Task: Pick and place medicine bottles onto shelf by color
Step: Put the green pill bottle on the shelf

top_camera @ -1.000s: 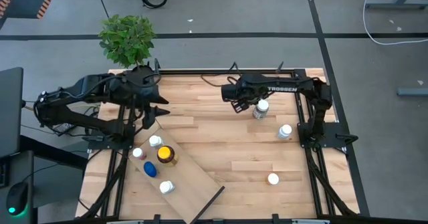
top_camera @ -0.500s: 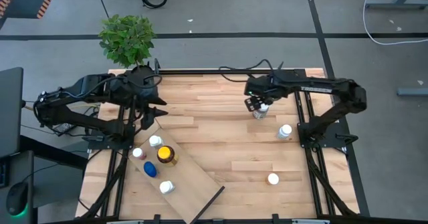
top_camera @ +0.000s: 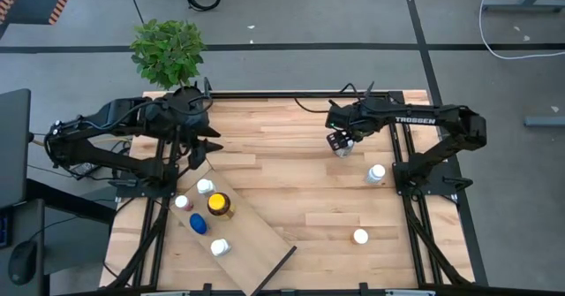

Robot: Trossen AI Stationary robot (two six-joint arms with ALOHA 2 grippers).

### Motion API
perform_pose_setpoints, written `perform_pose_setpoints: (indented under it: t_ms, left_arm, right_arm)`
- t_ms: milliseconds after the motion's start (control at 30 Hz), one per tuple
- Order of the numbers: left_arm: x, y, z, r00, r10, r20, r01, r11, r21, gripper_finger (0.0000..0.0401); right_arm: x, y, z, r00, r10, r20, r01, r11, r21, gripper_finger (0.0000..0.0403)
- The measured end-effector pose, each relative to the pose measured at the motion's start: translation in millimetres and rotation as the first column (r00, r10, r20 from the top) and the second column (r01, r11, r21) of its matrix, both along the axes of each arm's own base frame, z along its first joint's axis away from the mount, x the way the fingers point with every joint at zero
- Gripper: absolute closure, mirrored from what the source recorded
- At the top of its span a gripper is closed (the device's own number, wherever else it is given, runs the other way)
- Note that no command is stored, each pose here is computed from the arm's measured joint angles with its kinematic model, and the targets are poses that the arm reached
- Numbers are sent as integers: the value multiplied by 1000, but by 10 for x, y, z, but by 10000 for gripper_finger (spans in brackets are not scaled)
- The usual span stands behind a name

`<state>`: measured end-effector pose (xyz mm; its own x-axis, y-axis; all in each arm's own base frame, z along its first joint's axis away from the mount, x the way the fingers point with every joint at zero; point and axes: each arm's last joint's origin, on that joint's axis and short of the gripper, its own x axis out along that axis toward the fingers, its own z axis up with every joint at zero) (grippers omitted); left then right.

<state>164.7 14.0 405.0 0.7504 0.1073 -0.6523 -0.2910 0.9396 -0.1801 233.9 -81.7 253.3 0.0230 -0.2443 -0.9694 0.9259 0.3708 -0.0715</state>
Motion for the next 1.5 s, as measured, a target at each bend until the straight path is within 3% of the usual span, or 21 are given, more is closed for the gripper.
perform_pose_setpoints:
  t_ms: [233,533,1300,1500]
  left_arm:
    - [-1,0,-1,1000,23,3,-23,999,-25,210]
    - [-2,5,0,998,65,6,-64,997,-50,212]
    - [-2,7,0,996,85,7,-84,995,-60,223]
    - [-3,7,-1,996,85,6,-84,995,-59,225]
  right_arm:
    - [43,-129,-69,997,27,77,-30,999,33,115]
    - [-28,-218,-78,999,-21,45,18,998,67,115]
    - [-25,-173,-150,997,-37,67,29,993,119,150]
    - [89,-51,-68,992,12,124,-32,987,156,153]
